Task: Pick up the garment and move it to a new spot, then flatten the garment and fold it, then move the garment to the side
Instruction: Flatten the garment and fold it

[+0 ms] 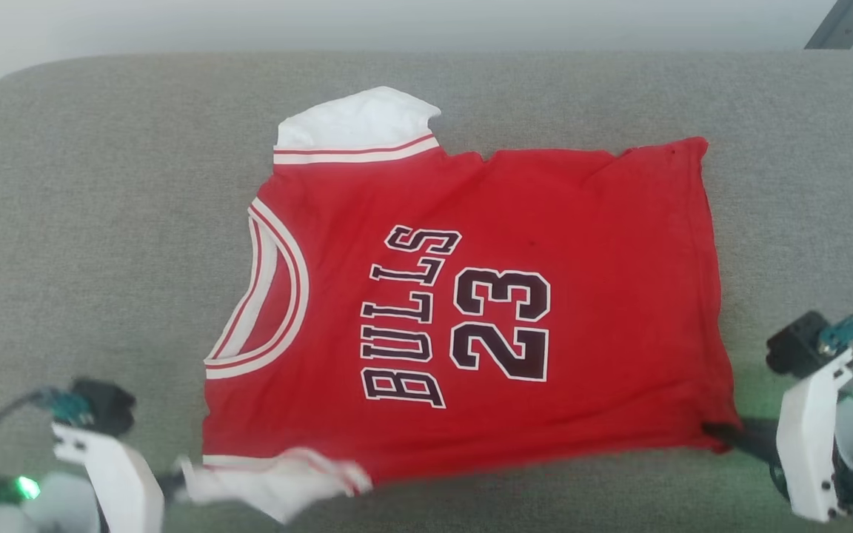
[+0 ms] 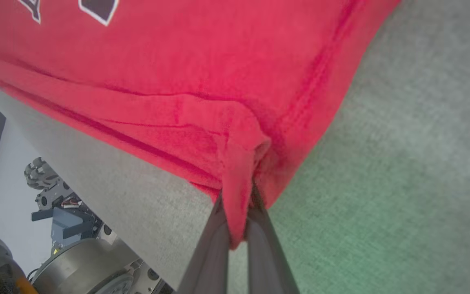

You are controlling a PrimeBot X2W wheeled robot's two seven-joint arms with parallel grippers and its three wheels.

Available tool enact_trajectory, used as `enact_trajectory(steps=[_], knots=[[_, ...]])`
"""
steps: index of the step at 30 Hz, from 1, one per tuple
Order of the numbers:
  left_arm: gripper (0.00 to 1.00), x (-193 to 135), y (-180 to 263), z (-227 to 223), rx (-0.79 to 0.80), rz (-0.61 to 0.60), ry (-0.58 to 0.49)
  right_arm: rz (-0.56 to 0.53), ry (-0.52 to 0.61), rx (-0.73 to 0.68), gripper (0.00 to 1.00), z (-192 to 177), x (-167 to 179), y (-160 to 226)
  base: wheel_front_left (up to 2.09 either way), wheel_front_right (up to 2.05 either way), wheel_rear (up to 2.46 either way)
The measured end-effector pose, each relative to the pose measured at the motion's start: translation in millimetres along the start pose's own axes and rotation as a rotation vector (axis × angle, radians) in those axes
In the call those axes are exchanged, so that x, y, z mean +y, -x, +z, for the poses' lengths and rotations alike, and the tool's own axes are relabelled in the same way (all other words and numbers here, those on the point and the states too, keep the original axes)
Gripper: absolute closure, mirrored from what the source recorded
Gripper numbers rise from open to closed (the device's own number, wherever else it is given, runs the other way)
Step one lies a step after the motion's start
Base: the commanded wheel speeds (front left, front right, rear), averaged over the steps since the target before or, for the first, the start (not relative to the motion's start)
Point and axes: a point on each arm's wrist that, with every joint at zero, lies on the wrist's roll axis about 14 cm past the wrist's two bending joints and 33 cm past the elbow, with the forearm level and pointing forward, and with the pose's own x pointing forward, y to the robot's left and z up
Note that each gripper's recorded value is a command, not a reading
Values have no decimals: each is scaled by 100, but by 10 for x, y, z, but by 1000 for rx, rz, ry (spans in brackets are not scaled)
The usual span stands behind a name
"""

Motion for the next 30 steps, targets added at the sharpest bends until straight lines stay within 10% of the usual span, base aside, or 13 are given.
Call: enact_trajectory(steps=[15,30], knots=[[100,116,-85,1600,-323,54,-281,-111,100,-233,100,895,-294,-15,0,0,0],[100,172,-974,1601,-158,6,-226,-152,98,-187,100,1068,-462,-503,0,0,0]])
